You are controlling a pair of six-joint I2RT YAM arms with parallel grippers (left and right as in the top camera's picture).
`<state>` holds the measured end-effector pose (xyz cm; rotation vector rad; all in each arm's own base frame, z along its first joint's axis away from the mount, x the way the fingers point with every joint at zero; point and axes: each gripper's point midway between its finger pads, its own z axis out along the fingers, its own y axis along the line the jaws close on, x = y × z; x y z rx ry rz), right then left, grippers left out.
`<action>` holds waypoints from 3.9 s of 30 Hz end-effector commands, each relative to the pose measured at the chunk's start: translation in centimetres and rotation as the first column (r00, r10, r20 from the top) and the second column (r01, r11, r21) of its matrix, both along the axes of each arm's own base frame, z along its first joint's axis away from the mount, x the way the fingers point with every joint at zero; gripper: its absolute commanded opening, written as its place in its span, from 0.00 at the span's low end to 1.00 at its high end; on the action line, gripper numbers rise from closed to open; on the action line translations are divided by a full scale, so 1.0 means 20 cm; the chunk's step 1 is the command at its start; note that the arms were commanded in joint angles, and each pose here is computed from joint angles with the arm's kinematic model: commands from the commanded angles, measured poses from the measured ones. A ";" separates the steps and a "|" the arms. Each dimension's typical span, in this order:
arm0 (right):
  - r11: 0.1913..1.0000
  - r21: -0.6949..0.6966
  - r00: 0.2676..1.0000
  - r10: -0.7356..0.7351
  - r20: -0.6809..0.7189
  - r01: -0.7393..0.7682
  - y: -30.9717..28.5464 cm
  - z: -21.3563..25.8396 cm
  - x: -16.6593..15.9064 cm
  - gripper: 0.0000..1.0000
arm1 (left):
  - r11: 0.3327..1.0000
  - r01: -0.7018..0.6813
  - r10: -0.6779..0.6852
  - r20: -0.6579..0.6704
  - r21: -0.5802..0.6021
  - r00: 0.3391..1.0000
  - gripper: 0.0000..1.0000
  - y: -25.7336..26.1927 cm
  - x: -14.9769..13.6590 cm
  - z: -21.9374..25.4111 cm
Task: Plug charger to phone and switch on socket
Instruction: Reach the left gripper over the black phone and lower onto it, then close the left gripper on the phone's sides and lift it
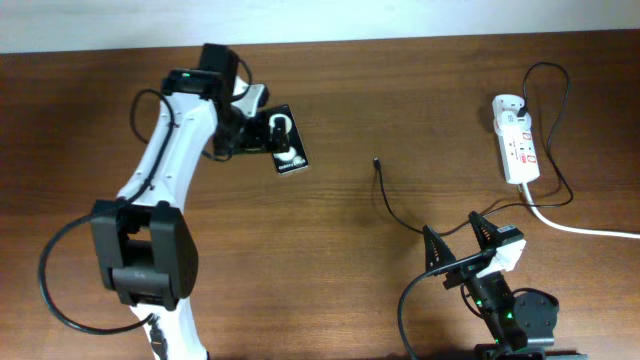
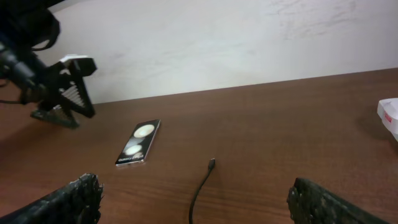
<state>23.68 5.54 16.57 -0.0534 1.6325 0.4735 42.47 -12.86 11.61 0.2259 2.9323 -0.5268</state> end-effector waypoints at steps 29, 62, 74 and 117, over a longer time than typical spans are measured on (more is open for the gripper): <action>1.000 0.002 1.000 0.000 -0.006 0.000 0.00 -0.01 0.00 0.99 | 0.950 -0.154 0.127 0.113 0.273 0.985 0.99 -0.17 0.27 -0.58; 1.000 0.002 1.000 0.000 -0.006 0.000 0.00 -0.01 0.00 0.99 | 0.891 -0.029 0.114 -0.161 0.453 0.980 0.90 -0.21 -0.04 -0.73; 1.000 0.001 1.000 0.000 -0.005 0.000 0.00 -0.01 0.00 0.99 | 0.911 -0.043 0.073 -0.057 0.409 0.996 0.99 -0.25 0.11 -0.37; 1.000 0.002 1.000 0.000 -0.005 0.000 0.00 -0.01 0.00 0.99 | 0.904 0.052 -0.008 -0.106 0.424 0.994 0.95 -0.24 0.03 -0.72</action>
